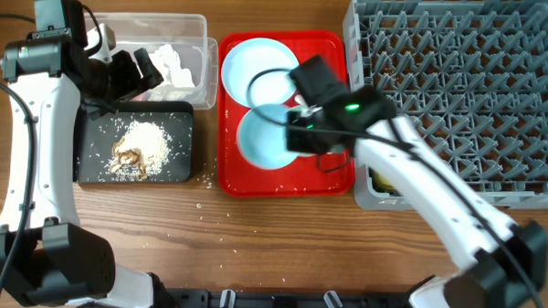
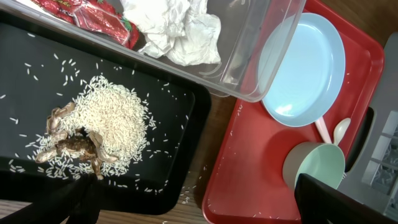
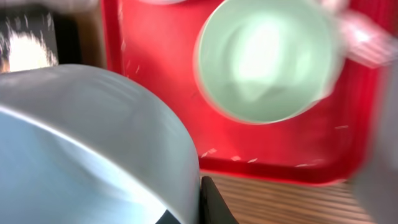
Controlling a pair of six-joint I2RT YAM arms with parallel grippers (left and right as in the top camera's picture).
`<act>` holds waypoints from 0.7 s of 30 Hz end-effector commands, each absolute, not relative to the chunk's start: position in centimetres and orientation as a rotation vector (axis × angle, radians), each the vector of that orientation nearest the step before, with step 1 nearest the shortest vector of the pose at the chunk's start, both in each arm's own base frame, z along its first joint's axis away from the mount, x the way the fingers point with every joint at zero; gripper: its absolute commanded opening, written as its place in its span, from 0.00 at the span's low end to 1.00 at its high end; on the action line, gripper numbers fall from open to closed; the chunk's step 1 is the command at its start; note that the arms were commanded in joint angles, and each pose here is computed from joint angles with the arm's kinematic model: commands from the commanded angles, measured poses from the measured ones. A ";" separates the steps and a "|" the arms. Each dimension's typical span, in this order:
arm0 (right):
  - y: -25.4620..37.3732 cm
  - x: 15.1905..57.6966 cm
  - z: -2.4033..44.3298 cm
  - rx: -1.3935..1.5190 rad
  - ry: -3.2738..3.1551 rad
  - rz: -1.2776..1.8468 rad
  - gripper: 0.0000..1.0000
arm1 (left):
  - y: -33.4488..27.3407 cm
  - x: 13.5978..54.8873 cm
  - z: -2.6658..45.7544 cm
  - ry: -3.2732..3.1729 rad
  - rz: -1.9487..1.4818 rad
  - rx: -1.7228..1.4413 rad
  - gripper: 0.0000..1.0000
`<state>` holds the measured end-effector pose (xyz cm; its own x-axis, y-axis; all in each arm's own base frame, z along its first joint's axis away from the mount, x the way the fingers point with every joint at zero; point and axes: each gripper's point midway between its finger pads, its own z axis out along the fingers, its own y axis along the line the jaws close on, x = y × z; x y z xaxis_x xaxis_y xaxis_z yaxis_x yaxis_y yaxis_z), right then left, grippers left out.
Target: Sort waste into correct bins and load items into the dishwasher rack
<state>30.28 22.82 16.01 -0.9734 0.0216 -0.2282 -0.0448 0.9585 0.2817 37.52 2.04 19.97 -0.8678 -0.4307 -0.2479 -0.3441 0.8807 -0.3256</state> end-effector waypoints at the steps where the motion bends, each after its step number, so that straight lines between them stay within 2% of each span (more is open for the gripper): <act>1: 17.7 32.4 17.7 0.036 2.819 0.312 0.04 | 2.3 37.7 21.0 2.708 -0.379 -0.565 1.00; 5: 11.7 34.9 18.1 0.162 2.793 0.241 0.04 | 2.3 37.7 21.0 2.708 -0.379 -0.565 1.00; 8: 7.9 37.5 21.0 0.269 2.676 0.129 0.04 | 2.3 37.7 21.0 2.708 -0.379 -0.565 1.00; 12: 2.2 41.2 25.5 0.401 2.413 -0.248 0.04 | 2.3 37.7 21.0 2.708 -0.379 -0.565 1.00; 17: -3.0 44.5 24.8 0.518 2.204 -0.730 0.04 | 2.3 37.7 21.0 2.708 -0.379 -0.565 1.00; 21: -3.8 50.9 23.2 0.391 2.023 -1.000 0.04 | 2.3 37.7 21.0 2.708 -0.379 -0.565 1.00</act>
<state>48.97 -2.07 22.80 -0.5924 0.0943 -0.8001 0.5502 0.7728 -0.3163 37.52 2.04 19.99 -0.8677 -0.4310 -0.2477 -0.3444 0.8805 -0.3257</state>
